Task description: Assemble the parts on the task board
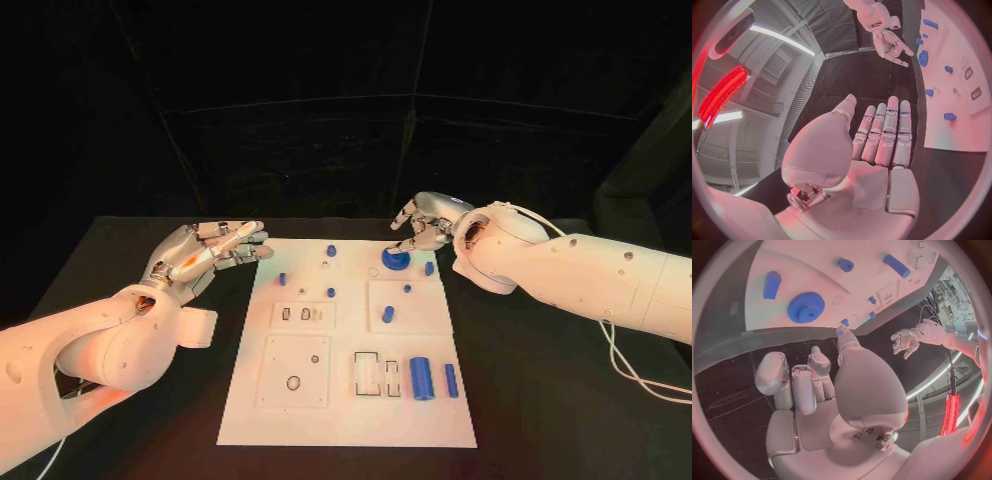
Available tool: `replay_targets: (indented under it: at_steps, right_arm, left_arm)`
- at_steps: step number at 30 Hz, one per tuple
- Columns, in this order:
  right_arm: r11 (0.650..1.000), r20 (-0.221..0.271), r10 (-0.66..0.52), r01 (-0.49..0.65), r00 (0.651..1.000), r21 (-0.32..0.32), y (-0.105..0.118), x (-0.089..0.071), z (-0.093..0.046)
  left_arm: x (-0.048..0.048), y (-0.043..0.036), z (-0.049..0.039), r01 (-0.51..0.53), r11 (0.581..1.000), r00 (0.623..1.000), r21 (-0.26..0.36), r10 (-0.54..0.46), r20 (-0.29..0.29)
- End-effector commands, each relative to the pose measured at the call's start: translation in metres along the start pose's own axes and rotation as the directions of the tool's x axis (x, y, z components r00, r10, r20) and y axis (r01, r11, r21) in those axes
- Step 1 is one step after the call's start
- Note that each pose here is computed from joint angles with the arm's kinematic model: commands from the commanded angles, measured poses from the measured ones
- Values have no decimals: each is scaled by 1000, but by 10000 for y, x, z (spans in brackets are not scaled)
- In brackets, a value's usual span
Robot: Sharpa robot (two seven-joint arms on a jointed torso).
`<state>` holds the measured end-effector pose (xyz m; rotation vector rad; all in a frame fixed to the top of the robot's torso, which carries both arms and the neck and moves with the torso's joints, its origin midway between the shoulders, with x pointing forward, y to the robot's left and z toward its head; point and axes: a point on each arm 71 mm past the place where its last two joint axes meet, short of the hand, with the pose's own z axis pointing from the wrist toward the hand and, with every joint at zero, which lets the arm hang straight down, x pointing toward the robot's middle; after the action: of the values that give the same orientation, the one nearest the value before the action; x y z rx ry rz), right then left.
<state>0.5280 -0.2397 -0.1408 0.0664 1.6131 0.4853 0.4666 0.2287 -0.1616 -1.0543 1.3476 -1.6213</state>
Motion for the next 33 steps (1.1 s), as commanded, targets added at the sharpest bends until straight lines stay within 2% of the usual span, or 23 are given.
replay_targets:
  at_steps: [1, 15, 33]
  right_arm:
    - [998, -64, 20, -15, 998, 66, -63, 29, -1]
    - [997, -103, -25, 33, 994, 73, -73, 83, 61]
    - [994, -129, -80, 90, 988, 67, -64, 165, 114]
  left_arm:
    - [33, -12, 10, 6, 1000, 1000, 8, -6, -21]
    - [35, -1, 26, 6, 1000, 1000, 7, -6, -22]
    - [29, 2, 31, 6, 1000, 1000, 8, -5, -21]
